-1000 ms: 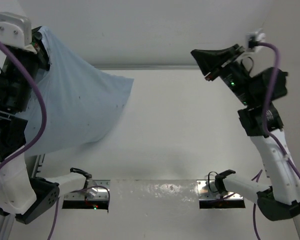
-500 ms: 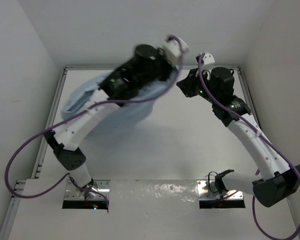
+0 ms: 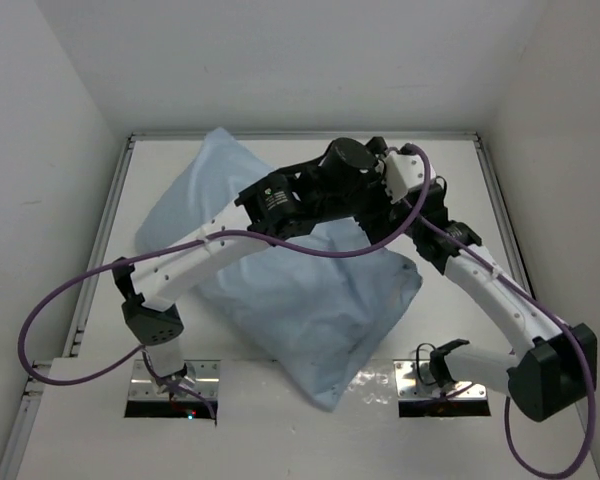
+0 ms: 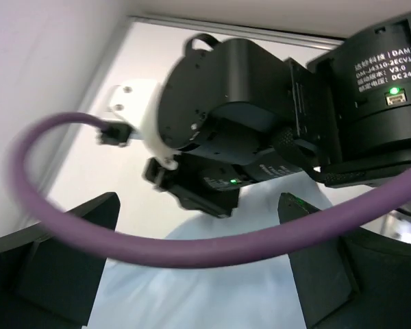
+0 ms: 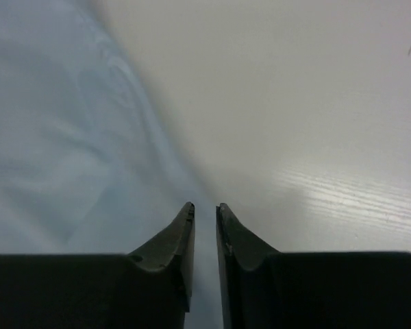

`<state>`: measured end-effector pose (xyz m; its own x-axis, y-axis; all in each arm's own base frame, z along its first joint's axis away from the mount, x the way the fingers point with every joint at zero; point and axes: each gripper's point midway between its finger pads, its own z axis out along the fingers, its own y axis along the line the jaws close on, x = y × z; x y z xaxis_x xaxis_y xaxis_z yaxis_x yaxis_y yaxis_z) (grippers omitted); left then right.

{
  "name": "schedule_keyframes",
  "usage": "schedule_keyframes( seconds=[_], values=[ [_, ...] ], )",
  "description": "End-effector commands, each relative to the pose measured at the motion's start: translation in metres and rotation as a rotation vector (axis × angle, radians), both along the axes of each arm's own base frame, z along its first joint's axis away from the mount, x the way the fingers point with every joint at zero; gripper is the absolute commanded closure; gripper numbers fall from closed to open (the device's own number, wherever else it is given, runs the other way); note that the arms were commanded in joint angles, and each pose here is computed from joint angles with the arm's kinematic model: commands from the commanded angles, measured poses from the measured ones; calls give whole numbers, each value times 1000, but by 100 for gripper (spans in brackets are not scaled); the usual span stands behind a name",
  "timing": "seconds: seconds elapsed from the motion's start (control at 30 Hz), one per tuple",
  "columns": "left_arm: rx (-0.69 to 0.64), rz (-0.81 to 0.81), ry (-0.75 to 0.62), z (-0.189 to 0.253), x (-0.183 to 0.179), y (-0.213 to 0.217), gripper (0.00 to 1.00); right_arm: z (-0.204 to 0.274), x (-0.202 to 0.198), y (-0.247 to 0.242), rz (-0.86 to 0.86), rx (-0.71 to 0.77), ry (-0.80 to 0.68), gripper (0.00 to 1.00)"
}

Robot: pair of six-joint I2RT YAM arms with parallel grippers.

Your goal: Put the pillow into the pillowcase

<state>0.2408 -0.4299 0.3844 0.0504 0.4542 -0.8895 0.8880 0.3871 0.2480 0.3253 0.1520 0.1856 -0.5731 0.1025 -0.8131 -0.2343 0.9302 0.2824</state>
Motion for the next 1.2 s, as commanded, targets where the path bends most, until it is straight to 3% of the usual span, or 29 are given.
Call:
schedule_keyframes(
  seconds=[0.0, 0.23, 0.4, 0.5, 0.53, 0.6, 0.73, 0.77, 0.87, 0.9, 1.0, 1.07, 1.17],
  values=[
    [-135, 159, -130, 67, 14, 42, 0, 22, 18, 6, 2, -6, -34, 79],
    [-48, 510, -118, 18, 93, 164, 0, 87, 34, -30, -58, -173, -134, 43],
    [97, 501, -35, -56, 89, 177, 0, 63, 11, -56, -148, -211, -73, 28],
    [199, 476, 79, -116, 81, 175, 0, 37, -14, -79, -214, -254, -22, 29],
    [232, 469, 119, -136, 79, 174, 0, 33, -25, -83, -222, -250, -20, 34],
    [277, 431, 178, -171, 72, 171, 0, -1, -43, -87, -226, -246, 44, 36],
    [360, 410, 212, -213, 66, 176, 5, -15, -68, -79, -191, -137, 24, 32],
    [392, 412, 194, -218, 68, 181, 9, -25, -74, -75, -173, -117, 38, 31],
    [470, 420, 202, -242, 72, 199, 34, -40, -82, -50, -50, -17, 17, 28],
    [513, 443, 221, -256, 80, 216, 48, -35, -81, -28, 46, 60, -26, 26],
    [566, 542, 256, -273, 105, 262, 67, -61, -77, -12, 96, 121, 9, 27],
    [579, 596, 242, -273, 118, 284, 66, -84, -77, -1, 137, 140, 73, 33],
    [573, 656, 89, -248, 140, 306, 54, -88, -65, 19, 198, 188, 40, 43]
  ],
)
